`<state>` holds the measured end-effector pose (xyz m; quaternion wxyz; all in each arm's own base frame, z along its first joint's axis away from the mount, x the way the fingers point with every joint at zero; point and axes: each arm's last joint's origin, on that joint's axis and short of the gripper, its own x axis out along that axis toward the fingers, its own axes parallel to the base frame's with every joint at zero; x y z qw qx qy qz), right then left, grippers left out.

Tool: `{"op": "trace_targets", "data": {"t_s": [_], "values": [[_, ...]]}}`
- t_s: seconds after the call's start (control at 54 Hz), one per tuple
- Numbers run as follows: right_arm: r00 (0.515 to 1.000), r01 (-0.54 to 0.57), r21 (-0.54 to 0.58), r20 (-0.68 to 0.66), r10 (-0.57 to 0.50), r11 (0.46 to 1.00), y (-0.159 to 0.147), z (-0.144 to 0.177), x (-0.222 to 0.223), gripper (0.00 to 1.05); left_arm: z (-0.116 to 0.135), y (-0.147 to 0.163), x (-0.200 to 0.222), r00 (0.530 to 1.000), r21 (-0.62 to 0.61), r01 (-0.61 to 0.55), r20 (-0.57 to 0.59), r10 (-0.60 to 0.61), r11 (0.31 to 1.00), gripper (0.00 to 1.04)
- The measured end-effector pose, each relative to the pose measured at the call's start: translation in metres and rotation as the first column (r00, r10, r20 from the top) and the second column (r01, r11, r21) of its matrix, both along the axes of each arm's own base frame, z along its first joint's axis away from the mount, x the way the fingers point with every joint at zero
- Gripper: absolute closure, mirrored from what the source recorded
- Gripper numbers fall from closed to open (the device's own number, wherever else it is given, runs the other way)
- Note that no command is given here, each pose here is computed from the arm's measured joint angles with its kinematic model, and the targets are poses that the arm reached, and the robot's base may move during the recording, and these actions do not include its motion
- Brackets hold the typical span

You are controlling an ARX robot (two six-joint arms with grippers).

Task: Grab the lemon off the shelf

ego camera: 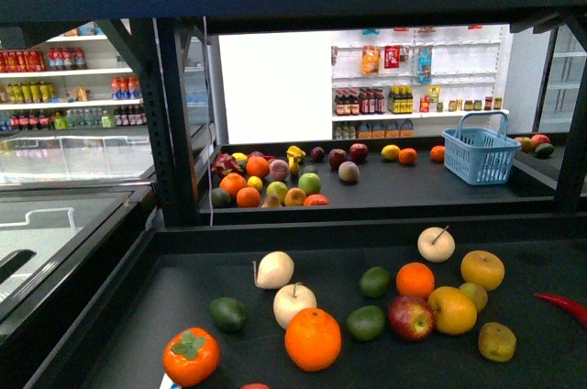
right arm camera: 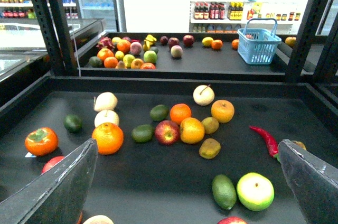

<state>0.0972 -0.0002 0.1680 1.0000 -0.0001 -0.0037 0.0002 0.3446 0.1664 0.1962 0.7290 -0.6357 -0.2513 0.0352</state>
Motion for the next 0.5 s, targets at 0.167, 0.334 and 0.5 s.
{"op": "trace_targets", "data": {"t_s": [0.167, 0.334, 0.5], "values": [[1.000, 0.000, 0.000, 0.000, 0.000, 1.000, 0.0000, 0.0000, 0.0000, 0.02, -0.0044, -0.0009, 0.0017, 1.000, -0.013, 0.020, -0.002, -0.020, 1.000, 0.93], [1.000, 0.000, 0.000, 0.000, 0.000, 1.000, 0.0000, 0.0000, 0.0000, 0.02, -0.0041, -0.0009, 0.0018, 1.000, -0.010, 0.018, 0.000, -0.018, 1.000, 0.75], [1.000, 0.000, 0.000, 0.000, 0.000, 1.000, 0.0000, 0.0000, 0.0000, 0.02, -0.0042, -0.0007, 0.0023, 1.000, -0.008, 0.018, -0.001, -0.018, 1.000, 0.46]]}}
